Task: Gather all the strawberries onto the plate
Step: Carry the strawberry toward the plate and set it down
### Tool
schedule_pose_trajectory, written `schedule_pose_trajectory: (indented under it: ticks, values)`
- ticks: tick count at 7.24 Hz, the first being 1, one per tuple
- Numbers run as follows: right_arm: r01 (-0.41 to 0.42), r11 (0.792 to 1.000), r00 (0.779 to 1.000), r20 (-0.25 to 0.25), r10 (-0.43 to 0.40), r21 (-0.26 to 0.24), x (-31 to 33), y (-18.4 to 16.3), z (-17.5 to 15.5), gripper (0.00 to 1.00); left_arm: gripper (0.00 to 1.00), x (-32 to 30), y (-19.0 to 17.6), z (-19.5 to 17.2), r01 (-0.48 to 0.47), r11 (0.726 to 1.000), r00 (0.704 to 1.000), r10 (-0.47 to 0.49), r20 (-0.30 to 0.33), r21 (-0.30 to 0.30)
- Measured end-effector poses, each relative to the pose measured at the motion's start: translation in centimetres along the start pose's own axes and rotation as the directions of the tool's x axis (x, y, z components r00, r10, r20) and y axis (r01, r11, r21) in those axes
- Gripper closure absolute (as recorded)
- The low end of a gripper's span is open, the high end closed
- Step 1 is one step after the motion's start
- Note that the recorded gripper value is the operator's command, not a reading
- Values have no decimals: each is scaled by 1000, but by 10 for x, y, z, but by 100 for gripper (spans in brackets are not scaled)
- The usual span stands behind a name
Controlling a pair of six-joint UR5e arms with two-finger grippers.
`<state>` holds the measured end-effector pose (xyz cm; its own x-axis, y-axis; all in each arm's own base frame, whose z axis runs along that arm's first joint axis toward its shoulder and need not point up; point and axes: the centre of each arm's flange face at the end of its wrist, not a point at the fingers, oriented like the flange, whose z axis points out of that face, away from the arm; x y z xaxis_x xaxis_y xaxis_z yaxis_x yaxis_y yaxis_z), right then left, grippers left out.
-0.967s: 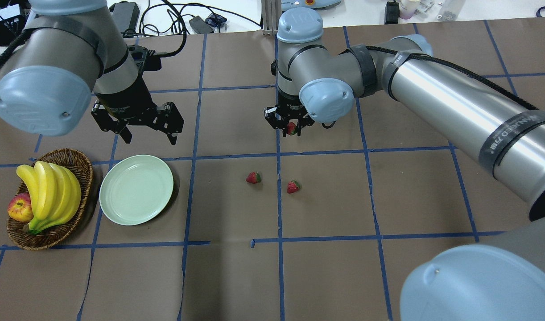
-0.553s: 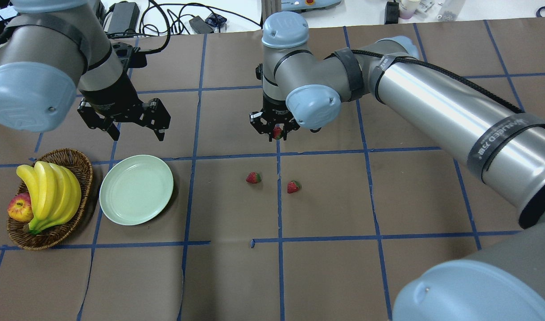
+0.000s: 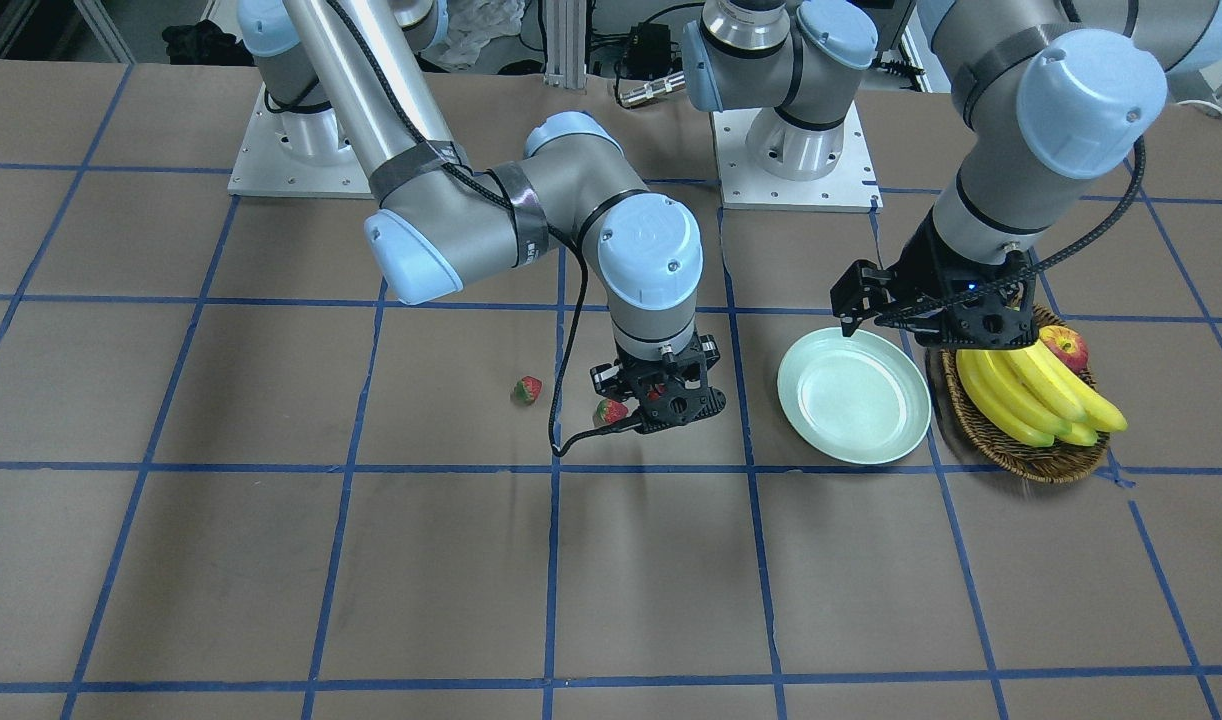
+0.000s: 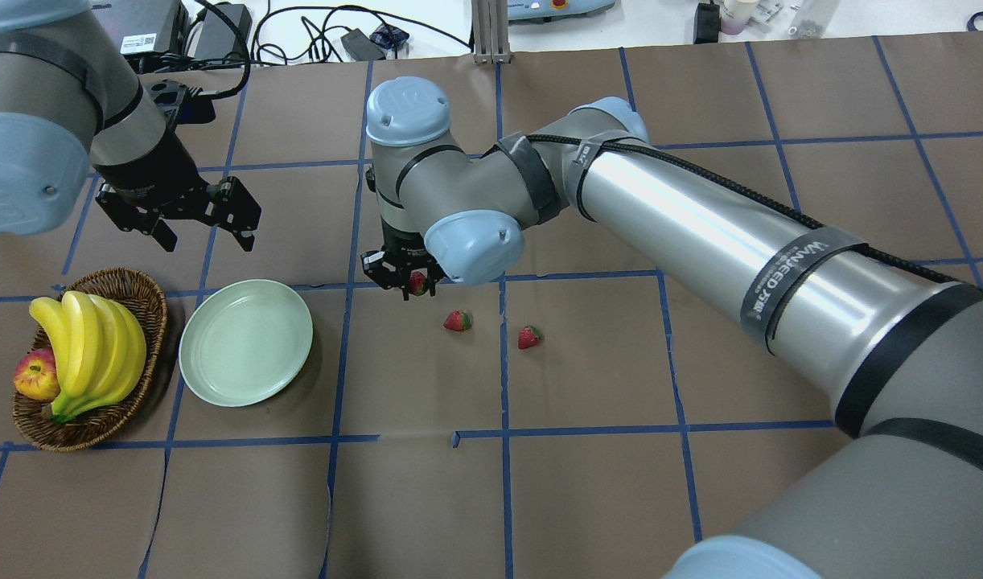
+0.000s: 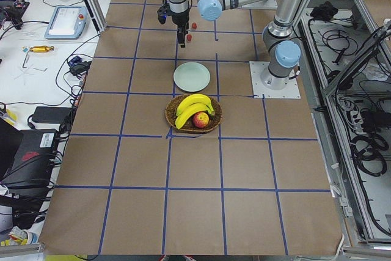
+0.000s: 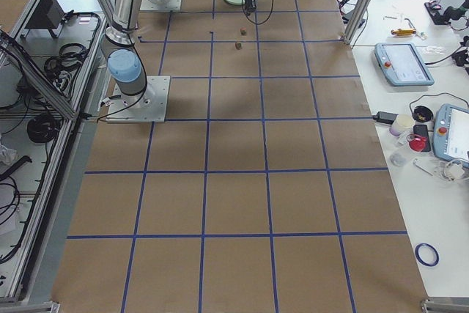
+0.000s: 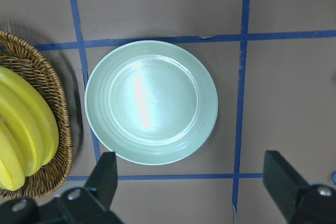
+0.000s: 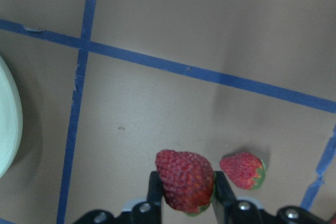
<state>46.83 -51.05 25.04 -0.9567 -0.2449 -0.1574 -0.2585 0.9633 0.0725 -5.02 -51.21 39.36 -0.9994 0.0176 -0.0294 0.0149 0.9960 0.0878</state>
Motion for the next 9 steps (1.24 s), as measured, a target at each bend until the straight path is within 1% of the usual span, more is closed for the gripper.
schedule_pose_trajectory:
  ticks: [1,4,5,6,8,9]
  values:
    - [15,1000,1000,4,-15,-14,-6,1,14,94,0,0,0,2,1,1000,1000,-1,-1,-3]
    - [30,998,999,21,-29,-54,-11,0,48,37,0,1,1,3,2,1000,1000,-2,-2,-5]
    - [38,998,999,27,-37,-56,-12,-1,56,21,0,1,1,3,2,1000,1000,-2,-2,-6]
    - [45,997,999,32,-43,-59,-14,-1,60,0,0,1,1,3,3,1000,1000,-3,-3,-7]
    - [56,997,998,40,-54,-58,-20,3,59,0,0,1,1,3,0,1000,1000,0,-2,-7]
    - [59,997,998,40,-57,-46,-22,5,47,0,0,1,1,3,-3,1000,1000,3,0,-6]
